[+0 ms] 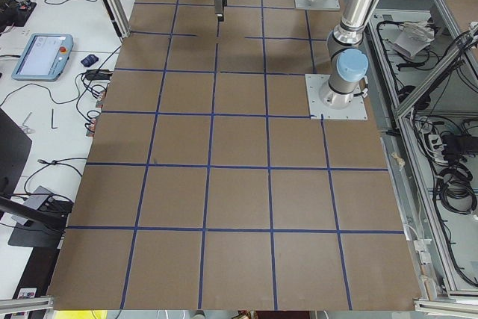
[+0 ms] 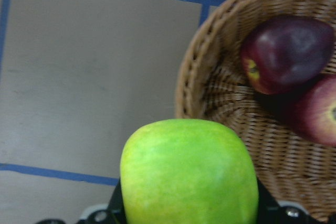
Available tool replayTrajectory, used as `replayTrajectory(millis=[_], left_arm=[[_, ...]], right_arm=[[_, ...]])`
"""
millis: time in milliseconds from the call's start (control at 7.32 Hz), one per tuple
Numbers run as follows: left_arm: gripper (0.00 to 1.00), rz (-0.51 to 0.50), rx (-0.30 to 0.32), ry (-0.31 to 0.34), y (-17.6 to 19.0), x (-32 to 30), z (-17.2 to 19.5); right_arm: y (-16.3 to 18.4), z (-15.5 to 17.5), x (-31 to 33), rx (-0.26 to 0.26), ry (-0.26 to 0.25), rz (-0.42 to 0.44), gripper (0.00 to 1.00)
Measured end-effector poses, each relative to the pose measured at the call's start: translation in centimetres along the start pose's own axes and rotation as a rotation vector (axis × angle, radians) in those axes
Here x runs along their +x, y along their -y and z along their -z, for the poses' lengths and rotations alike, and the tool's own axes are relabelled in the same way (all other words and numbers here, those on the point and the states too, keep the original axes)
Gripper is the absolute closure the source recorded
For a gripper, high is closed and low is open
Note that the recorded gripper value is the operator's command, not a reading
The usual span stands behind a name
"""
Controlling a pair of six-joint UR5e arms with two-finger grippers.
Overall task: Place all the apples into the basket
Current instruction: 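Carry the green apple to the basket and release it with the right gripper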
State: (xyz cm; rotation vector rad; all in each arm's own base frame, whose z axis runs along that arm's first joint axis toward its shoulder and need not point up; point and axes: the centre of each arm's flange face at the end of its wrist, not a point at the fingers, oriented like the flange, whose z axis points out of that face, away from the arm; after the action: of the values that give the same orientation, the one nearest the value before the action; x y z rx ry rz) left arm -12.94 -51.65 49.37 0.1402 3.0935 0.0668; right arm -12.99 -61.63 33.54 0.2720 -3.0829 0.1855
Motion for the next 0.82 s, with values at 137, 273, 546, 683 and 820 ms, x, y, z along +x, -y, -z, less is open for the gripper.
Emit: replayTrajectory(millis=[137, 273, 546, 683, 820], left_arm=[[0.0, 0.002, 0.002, 0.0, 0.0, -0.1, 0.1], [0.0, 0.005, 0.004, 0.001, -0.1, -0.2, 0.2], [0.0, 0.01, 0.004, 0.0, -0.3, -0.2, 0.2], [0.0, 0.011, 0.0, -0.001, -0.2, -0.2, 0.0], [0.0, 0.01, -0.005, -0.005, -0.1, 0.0, -0.3]], right_arm=[[1.0, 0.3, 4.7, 0.02, -0.022, 0.013, 1.0], [2.4, -0.5, 9.3, 0.024, -0.036, 0.044, 1.0], [3.2, -3.4, 16.6, 0.021, -0.025, 0.112, 0.38], [3.2, -4.5, 17.9, 0.03, -0.003, 0.129, 0.0], [3.2, -5.1, 18.3, 0.048, 0.032, 0.136, 0.0]])
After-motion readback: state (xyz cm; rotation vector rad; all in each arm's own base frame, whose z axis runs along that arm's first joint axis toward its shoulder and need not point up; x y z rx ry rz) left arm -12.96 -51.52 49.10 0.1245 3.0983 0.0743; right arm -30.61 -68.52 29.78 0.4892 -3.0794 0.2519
